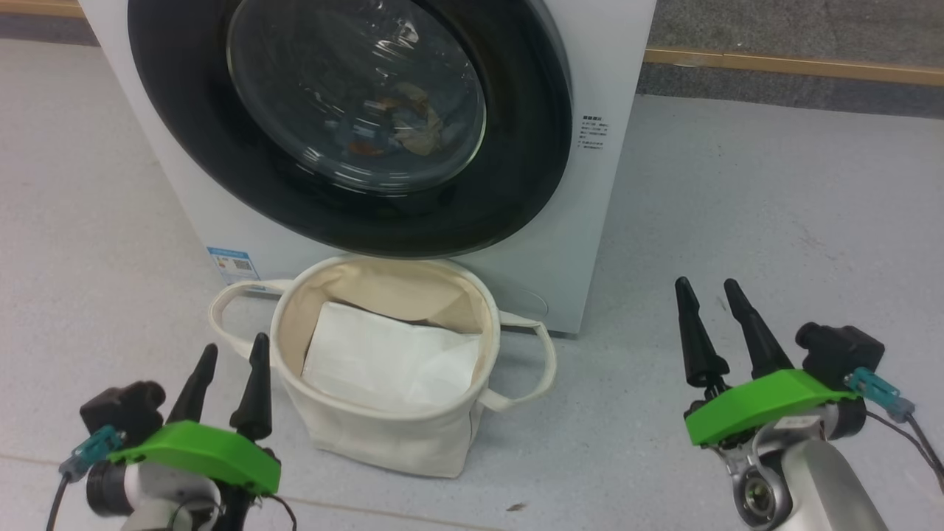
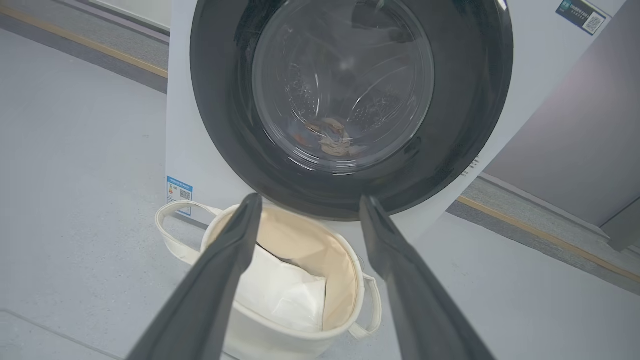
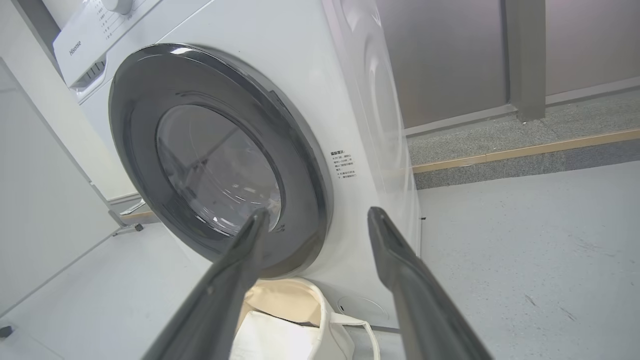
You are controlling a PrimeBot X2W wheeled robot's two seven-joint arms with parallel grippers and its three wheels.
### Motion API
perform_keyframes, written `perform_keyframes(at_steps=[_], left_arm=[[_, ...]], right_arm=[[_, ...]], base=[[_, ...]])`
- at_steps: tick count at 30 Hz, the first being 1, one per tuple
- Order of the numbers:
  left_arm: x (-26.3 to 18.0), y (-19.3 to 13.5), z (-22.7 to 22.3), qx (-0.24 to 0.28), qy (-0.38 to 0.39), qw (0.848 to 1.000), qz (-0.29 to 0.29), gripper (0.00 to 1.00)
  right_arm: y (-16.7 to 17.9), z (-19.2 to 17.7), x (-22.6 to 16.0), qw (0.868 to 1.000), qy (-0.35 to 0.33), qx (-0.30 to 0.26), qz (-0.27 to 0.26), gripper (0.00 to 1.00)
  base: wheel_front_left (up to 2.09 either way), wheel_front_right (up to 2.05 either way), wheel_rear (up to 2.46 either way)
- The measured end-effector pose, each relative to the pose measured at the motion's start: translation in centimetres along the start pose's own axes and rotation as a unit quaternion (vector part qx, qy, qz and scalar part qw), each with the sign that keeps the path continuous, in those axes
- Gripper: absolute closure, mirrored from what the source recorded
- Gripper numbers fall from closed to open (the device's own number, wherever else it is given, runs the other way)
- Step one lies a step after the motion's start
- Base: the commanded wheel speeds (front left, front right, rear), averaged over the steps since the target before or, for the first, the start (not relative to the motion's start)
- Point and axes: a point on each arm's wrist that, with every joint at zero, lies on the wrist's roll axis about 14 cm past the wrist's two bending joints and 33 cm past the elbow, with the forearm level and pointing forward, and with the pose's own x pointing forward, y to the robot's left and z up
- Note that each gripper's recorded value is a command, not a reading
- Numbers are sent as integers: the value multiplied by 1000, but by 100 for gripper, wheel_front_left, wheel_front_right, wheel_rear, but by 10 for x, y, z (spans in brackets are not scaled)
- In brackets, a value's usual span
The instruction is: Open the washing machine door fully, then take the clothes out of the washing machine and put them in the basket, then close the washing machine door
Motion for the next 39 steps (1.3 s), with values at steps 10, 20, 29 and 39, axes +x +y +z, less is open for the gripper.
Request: perform_keyframes(at_steps=[10, 20, 29, 39], left_arm=[[5, -2, 9, 81, -20, 997, -6, 0], [6, -12, 23, 113, -52, 992, -20, 0], [5, -12, 32, 157, -70, 985, -25, 0], [10, -26, 45, 193, -103, 975, -48, 0]], right_arm=[[5, 3, 6, 998, -6, -66, 15, 0], [18, 11, 8, 993, -24, -113, 38, 0], [23, 15, 11, 986, -34, -157, 50, 0], [36, 28, 18, 978, -59, -188, 71, 0]], base=[[0, 0, 0], [0, 0, 0], [0, 0, 0], [0, 0, 0]])
